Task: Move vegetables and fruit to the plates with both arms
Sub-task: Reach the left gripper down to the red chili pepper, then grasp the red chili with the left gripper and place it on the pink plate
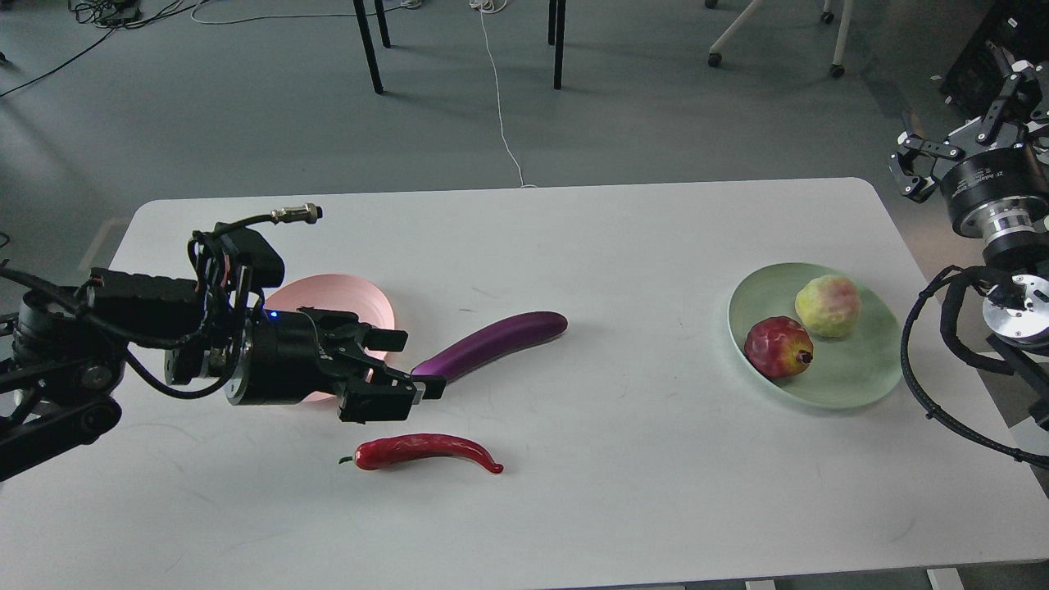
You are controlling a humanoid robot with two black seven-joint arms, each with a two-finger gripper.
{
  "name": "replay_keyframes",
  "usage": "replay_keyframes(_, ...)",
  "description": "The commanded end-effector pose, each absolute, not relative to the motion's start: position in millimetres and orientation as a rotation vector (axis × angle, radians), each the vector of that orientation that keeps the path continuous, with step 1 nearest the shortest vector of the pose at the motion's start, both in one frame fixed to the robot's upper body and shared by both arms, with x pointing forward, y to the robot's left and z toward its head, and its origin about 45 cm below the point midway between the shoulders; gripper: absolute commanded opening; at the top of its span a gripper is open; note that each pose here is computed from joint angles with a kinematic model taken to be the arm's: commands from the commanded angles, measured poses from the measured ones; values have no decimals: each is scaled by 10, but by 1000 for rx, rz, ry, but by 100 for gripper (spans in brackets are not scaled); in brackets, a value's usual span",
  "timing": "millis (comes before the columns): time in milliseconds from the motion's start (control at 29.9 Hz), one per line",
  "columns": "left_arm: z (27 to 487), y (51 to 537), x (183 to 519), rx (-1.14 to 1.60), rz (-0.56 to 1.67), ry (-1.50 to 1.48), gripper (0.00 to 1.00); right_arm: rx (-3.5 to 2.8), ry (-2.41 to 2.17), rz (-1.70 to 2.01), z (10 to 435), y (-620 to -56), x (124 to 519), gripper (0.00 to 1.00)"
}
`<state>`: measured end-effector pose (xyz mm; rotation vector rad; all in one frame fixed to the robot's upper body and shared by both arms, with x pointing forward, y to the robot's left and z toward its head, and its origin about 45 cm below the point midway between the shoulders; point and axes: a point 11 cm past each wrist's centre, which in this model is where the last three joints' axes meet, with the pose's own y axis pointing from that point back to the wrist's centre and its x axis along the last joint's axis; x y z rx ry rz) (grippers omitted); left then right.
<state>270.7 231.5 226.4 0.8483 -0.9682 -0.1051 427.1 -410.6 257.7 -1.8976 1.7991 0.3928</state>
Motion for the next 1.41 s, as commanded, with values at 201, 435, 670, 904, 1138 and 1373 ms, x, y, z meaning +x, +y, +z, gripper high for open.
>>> replay_keyframes(201, 1657, 1975, 2420, 871, -307, -1138, 87, -1957, 1690, 439, 2475, -4040, 4158, 98)
replay_keyframes(435, 1402, 1964, 2618, 896, -255, -1111, 83, -1954, 1697, 420, 2532, -4107, 4148, 98)
replay_keyframes(670, 1310, 2071, 2666, 932, -253, -1089, 72, -1959, 1693, 431, 2502, -4065, 4149, 98)
replay_keyframes(904, 1156, 2254, 2697, 979, -223, -1057, 61, -1921, 1731, 405, 2567, -4130, 4191, 98)
replay_keyframes(1138, 1166, 2316, 2704, 988, -221, -1056, 17, -1904, 1752, 386, 2610, -4198, 4195, 98)
replay_keyframes(1373, 1505, 2374, 2804, 959, -204, -1125, 14, -1883, 1777, 374, 2635, -4247, 4201, 98)
